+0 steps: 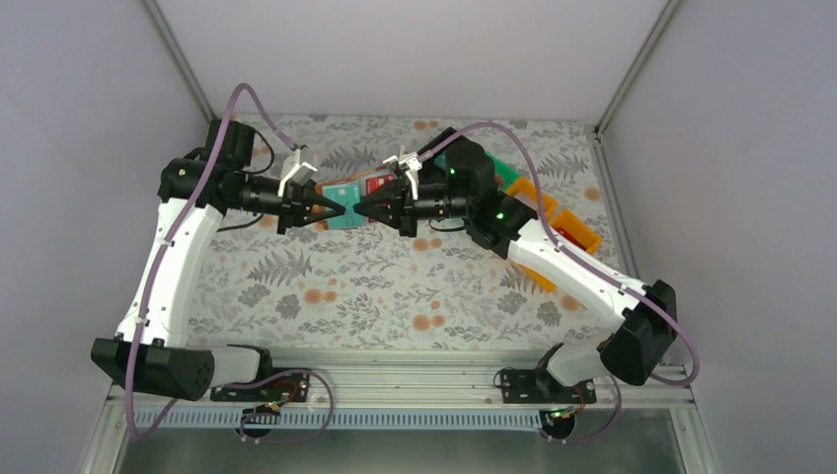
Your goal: Take the credit cards out of the card holder
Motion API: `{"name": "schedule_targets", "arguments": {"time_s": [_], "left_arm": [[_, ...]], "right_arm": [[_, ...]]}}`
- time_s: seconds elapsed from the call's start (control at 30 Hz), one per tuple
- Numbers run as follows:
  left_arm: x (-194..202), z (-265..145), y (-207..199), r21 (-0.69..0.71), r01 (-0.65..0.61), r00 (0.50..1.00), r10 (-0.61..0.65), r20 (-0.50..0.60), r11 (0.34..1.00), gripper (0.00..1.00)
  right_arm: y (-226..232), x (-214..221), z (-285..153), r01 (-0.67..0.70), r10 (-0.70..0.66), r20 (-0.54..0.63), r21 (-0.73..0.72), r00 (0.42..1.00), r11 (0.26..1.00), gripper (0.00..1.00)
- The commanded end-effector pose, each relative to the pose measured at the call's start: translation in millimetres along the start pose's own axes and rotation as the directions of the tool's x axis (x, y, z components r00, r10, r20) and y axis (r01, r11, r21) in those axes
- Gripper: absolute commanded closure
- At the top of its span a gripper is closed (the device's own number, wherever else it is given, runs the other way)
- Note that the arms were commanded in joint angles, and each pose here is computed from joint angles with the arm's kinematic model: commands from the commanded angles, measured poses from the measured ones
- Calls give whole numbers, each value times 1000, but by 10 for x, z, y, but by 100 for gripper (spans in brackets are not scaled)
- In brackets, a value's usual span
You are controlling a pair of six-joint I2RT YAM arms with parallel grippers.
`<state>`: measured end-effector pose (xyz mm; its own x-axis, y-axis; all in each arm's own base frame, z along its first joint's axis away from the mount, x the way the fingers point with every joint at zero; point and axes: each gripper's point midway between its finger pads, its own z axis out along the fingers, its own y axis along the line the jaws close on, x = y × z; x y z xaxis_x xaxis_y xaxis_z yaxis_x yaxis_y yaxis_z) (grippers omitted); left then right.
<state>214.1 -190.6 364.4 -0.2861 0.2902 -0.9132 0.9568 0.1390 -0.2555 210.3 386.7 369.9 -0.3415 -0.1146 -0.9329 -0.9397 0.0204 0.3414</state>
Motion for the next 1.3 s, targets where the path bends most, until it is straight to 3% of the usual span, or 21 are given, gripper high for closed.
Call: {"name": "schedule_targets", "arguments": {"time_s": [0.0,0.23,0.67,0.73,0.8,0.9,0.97,1.13,1.27], "left_arm": [[-134,-13,-172,56,-80,995,77,59,995,98],[-102,-17,-184,51,-90,995,88,43,995,82],[-94,-32,-220,52,-108,994,106,40,993,80],[-88,-29,-215,53,-106,994,103,40,993,82],[-82,-23,-210,57,-103,994,101,42,993,95],[-79,-23,-212,58,-102,994,100,43,993,98],[-82,-25,-217,58,-106,994,103,43,993,98],[-74,-23,-222,60,-108,993,105,44,992,98],[-68,-24,-235,61,-111,993,109,46,992,98]], "right_arm": [[137,-74,-9,50,-49,22,-44,999,998,96],[104,-77,-180,64,-66,38,35,997,997,96],[165,-45,-251,83,-83,2,31,997,996,96],[178,-29,-239,79,-79,-8,16,997,997,96],[162,-11,-228,72,-71,-17,16,997,997,96],[162,1,-223,69,-69,-21,14,997,997,82],[155,-2,-239,73,-73,-18,25,997,997,78],[112,37,-254,61,-60,-19,35,998,998,88],[72,16,-286,56,-55,-7,57,998,997,90]]}}
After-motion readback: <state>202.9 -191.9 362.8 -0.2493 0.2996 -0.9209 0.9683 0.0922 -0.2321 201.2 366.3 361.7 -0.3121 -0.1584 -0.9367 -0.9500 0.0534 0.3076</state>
